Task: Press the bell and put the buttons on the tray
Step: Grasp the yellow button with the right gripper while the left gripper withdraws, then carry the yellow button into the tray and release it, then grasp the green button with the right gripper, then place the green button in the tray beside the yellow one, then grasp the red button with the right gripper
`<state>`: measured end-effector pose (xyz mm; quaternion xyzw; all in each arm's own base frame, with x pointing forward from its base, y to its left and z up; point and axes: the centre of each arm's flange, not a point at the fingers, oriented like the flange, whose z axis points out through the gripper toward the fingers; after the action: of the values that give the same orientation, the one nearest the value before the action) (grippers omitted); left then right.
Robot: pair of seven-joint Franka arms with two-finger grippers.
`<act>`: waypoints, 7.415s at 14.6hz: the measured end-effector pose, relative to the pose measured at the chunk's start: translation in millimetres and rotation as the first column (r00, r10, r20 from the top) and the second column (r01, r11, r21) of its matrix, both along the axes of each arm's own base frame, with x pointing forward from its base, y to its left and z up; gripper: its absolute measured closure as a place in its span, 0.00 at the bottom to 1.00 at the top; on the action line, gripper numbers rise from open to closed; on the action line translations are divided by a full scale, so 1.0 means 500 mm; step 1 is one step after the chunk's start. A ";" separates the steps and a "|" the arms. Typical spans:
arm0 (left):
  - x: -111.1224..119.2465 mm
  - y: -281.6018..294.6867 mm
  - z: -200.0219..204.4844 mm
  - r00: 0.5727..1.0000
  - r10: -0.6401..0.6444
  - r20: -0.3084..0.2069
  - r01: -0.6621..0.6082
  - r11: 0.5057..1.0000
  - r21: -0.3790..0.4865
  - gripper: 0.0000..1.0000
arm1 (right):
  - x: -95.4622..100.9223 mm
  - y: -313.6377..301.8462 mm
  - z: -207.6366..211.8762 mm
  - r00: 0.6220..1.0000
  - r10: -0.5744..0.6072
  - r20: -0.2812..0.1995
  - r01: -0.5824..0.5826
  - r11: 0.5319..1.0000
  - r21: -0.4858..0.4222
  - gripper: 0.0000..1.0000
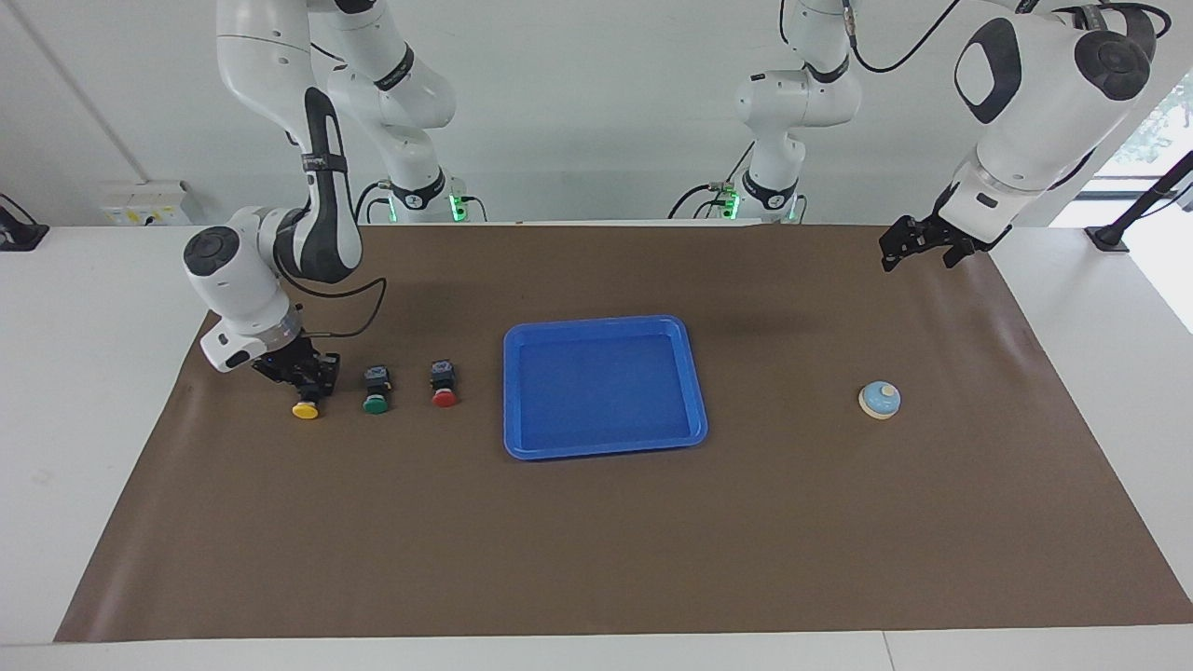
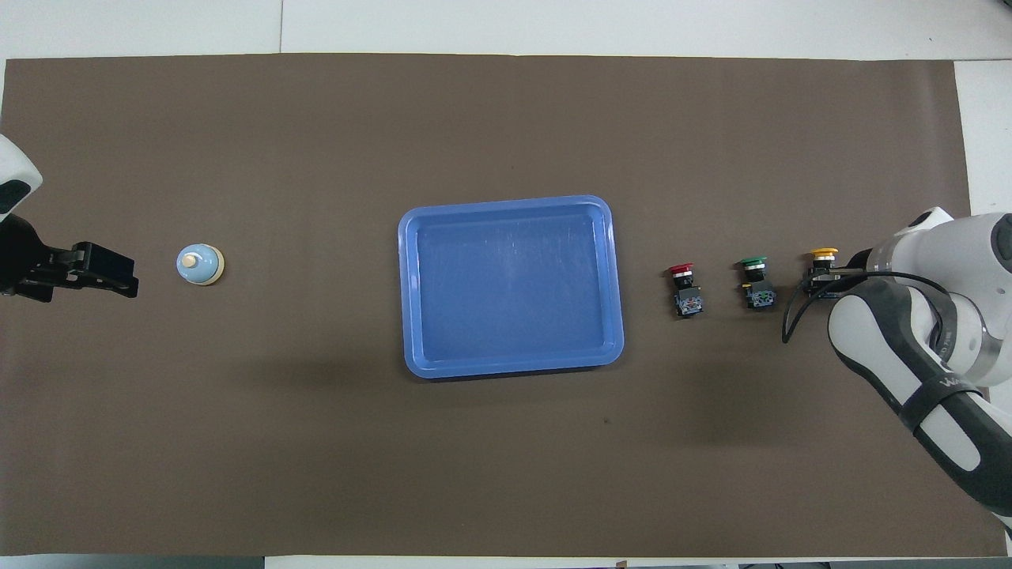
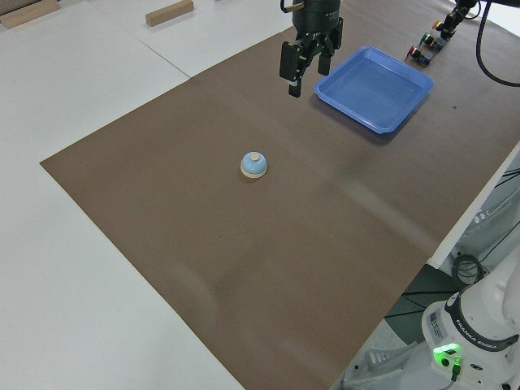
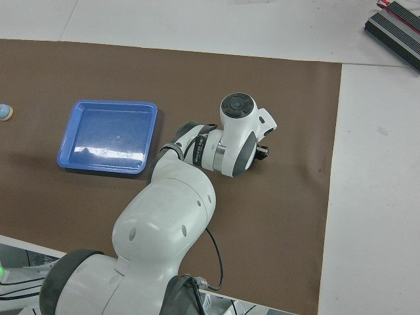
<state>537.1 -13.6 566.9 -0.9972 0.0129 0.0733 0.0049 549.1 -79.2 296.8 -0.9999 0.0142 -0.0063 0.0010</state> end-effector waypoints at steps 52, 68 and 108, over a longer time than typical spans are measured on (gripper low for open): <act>0.002 -0.004 0.017 1.000 -0.004 0.013 0.004 1.000 -0.003 0.00 | -0.026 0.156 0.018 0.998 0.037 -0.058 -0.037 0.999 0.000 0.04; 0.002 -0.004 0.017 1.000 -0.004 0.013 0.004 1.000 -0.003 0.00 | 0.026 0.576 0.210 0.998 0.044 -0.036 -0.043 0.999 0.014 0.59; 0.002 -0.004 0.017 1.000 -0.004 0.013 0.004 1.000 -0.003 0.00 | 0.000 0.409 -0.001 0.980 0.185 -0.076 -0.183 0.983 0.029 0.04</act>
<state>537.9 -15.4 575.2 -0.9976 0.0149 0.0668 0.0038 549.4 125.3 296.5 -0.9963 -0.0784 0.0332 0.0122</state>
